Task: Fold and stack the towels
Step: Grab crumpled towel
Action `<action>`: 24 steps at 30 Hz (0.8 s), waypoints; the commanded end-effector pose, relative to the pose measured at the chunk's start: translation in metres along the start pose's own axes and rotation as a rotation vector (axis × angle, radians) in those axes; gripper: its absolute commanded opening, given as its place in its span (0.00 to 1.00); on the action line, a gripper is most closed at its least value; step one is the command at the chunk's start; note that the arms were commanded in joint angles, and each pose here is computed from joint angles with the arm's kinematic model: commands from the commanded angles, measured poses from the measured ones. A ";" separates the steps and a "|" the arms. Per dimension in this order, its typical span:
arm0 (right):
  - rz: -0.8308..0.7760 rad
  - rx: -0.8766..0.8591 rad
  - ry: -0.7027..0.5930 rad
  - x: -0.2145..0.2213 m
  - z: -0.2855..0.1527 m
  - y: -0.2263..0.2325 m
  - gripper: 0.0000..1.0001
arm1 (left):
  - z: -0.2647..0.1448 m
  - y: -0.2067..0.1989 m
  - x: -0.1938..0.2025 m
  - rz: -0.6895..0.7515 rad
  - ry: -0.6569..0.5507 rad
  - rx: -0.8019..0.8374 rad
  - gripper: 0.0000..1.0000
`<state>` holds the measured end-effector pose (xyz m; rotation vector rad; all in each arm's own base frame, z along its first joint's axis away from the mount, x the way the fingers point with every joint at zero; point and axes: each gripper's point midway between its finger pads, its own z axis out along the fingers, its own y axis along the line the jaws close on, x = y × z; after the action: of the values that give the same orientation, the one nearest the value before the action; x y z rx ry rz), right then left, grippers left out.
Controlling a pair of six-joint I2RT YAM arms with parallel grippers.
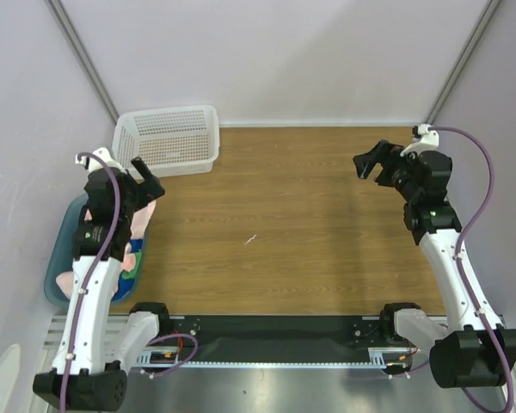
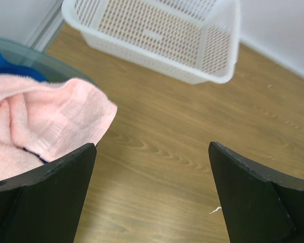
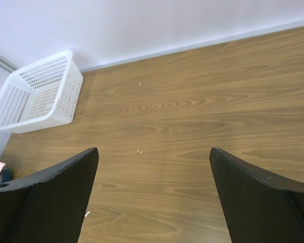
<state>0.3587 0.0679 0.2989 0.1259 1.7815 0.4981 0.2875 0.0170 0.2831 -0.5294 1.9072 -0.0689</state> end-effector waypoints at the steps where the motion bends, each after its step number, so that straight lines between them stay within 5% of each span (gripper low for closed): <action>1: -0.007 -0.032 -0.047 -0.010 0.007 0.005 1.00 | 0.010 0.018 0.019 -0.022 0.086 -0.115 1.00; 12: 0.052 -0.035 -0.010 0.005 0.011 0.003 1.00 | 0.023 0.079 0.032 -0.268 0.060 -0.419 1.00; 24: 0.060 -0.023 -0.023 0.007 0.005 0.001 1.00 | 0.077 0.134 0.080 -0.326 0.221 -0.666 1.00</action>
<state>0.3623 0.0746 0.2726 0.1759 1.8220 0.5651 0.2842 0.1086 0.1442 -1.2486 2.0961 0.2806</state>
